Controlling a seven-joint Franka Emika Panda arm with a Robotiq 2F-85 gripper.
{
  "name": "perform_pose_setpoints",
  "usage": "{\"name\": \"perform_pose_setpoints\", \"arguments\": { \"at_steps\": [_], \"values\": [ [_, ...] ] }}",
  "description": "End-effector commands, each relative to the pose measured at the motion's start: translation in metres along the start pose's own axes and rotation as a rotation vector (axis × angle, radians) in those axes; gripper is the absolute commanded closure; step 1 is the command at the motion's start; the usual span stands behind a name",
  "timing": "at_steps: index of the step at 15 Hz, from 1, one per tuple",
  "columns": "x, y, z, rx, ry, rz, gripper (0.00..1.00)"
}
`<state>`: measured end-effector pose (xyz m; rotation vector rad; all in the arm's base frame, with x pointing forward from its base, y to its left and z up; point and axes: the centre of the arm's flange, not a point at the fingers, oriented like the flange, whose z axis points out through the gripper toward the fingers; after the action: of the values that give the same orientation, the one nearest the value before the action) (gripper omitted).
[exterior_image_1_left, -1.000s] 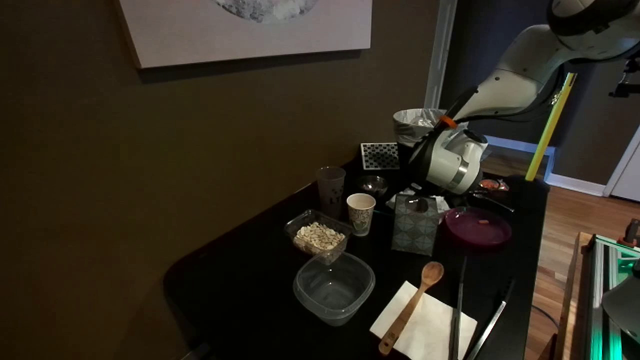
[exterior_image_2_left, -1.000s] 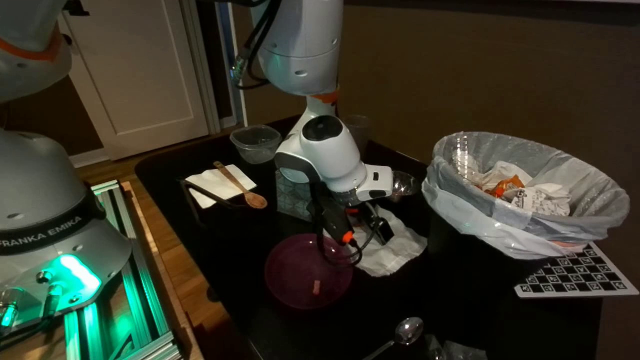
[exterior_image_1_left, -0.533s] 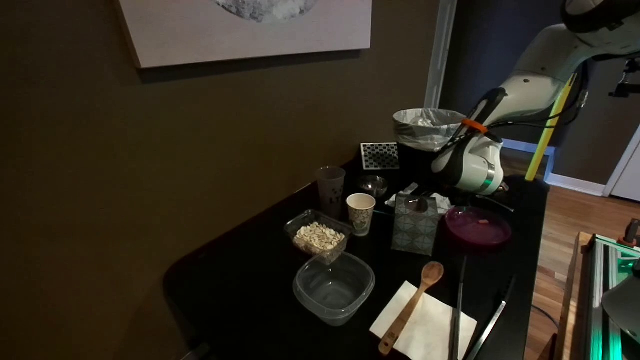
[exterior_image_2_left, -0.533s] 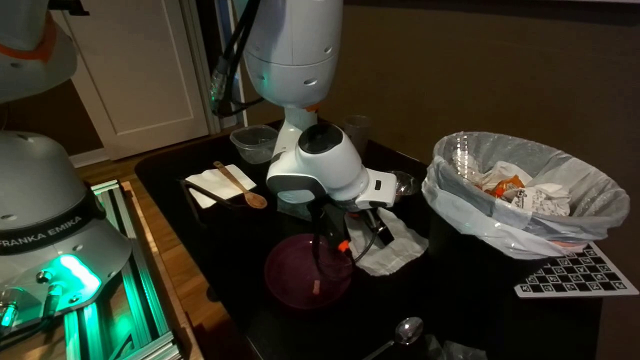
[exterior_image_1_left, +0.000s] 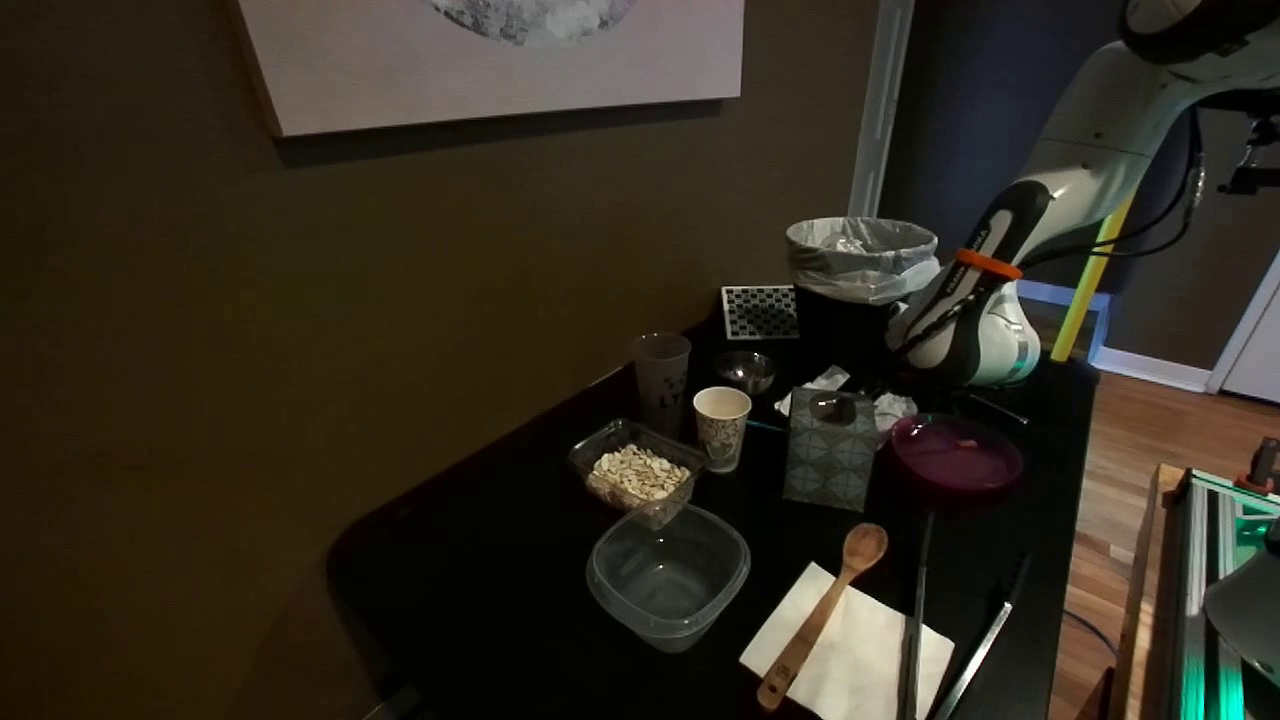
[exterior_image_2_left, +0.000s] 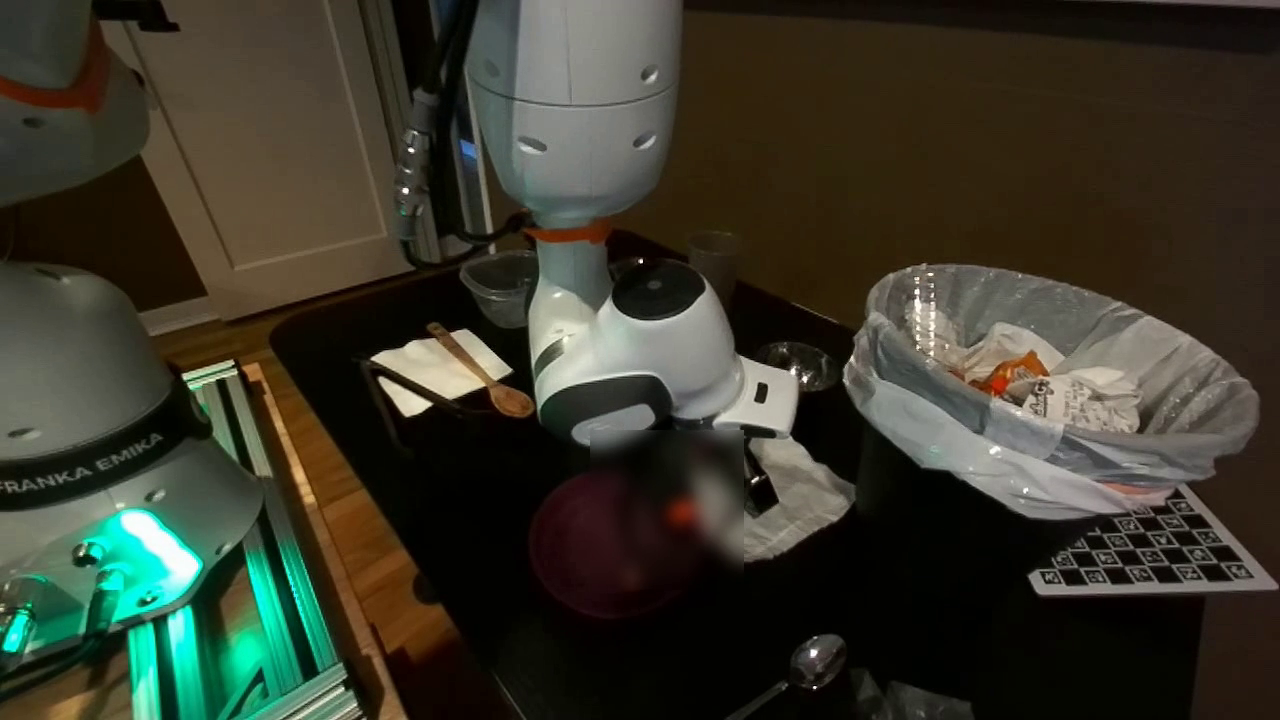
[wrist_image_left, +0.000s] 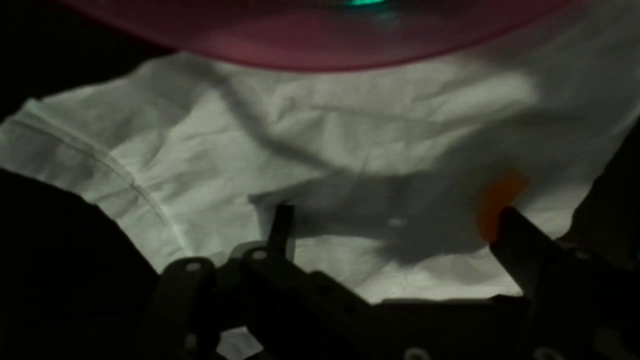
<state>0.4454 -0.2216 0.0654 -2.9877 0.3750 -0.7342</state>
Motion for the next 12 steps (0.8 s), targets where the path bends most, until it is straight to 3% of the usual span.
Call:
{"name": "perform_pose_setpoints", "arguments": {
  "at_steps": [1, 3, 12],
  "values": [
    [0.006, -0.004, -0.010, -0.021, -0.039, -0.001, 0.00],
    [0.010, -0.005, -0.012, -0.035, -0.034, -0.008, 0.26],
    [0.021, -0.014, -0.022, -0.068, -0.017, -0.036, 0.95]
  ]
}}
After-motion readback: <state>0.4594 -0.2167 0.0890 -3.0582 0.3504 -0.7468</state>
